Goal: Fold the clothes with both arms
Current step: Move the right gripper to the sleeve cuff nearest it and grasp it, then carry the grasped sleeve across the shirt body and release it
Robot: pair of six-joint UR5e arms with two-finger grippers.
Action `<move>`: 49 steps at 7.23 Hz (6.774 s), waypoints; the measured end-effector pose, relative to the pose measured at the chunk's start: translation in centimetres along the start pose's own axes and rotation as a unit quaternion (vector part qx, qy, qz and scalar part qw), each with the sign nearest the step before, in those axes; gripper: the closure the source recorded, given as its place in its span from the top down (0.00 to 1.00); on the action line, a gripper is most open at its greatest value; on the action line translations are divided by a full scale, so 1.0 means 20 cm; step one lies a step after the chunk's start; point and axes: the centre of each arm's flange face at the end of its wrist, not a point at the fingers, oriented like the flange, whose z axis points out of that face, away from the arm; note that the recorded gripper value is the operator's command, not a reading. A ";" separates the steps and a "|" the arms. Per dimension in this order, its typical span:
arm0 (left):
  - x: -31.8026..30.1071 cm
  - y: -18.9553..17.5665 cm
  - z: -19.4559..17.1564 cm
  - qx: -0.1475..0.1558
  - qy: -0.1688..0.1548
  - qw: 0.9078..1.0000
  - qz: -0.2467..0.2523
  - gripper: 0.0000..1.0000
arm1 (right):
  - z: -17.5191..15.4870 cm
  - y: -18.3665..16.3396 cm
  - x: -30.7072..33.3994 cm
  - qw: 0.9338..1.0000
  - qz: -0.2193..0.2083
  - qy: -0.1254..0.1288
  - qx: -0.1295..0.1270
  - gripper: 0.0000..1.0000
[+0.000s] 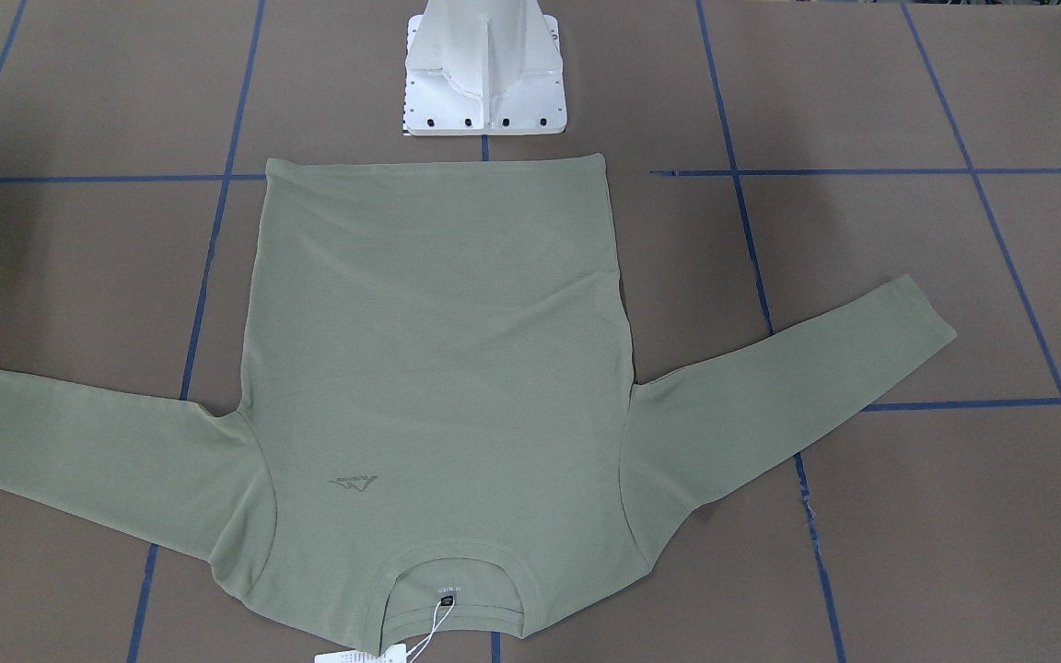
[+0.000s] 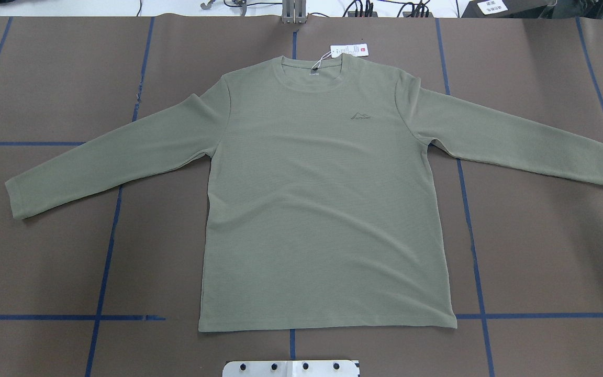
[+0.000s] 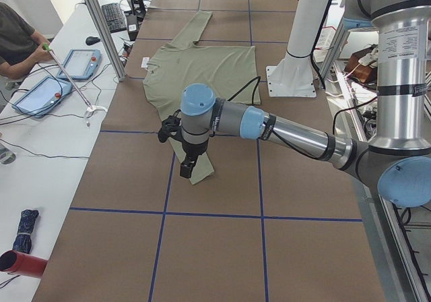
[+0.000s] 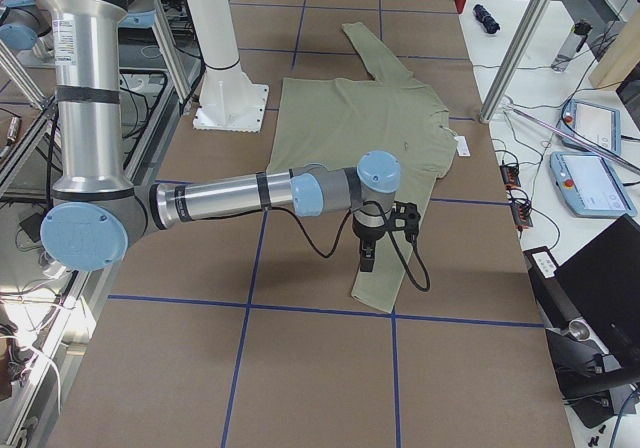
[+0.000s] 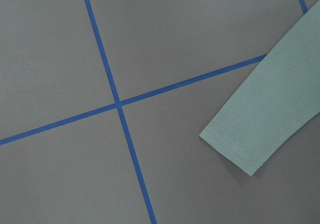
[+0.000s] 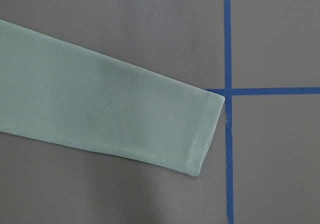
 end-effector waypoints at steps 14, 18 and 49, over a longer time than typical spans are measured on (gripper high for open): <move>0.06 -0.03 -0.06 0.005 0.002 1.000 0.001 1.00 | 0.66 -0.40 0.17 0.999 0.040 -0.031 -0.016 0.91; 0.06 -0.03 -0.06 0.005 0.004 1.000 0.001 1.00 | 0.77 -0.49 0.17 0.995 0.094 -0.021 -0.026 0.77; 0.10 -0.03 -0.14 0.033 0.003 0.999 0.017 1.00 | 0.43 -0.06 -4.21 0.945 0.245 -0.198 0.087 1.00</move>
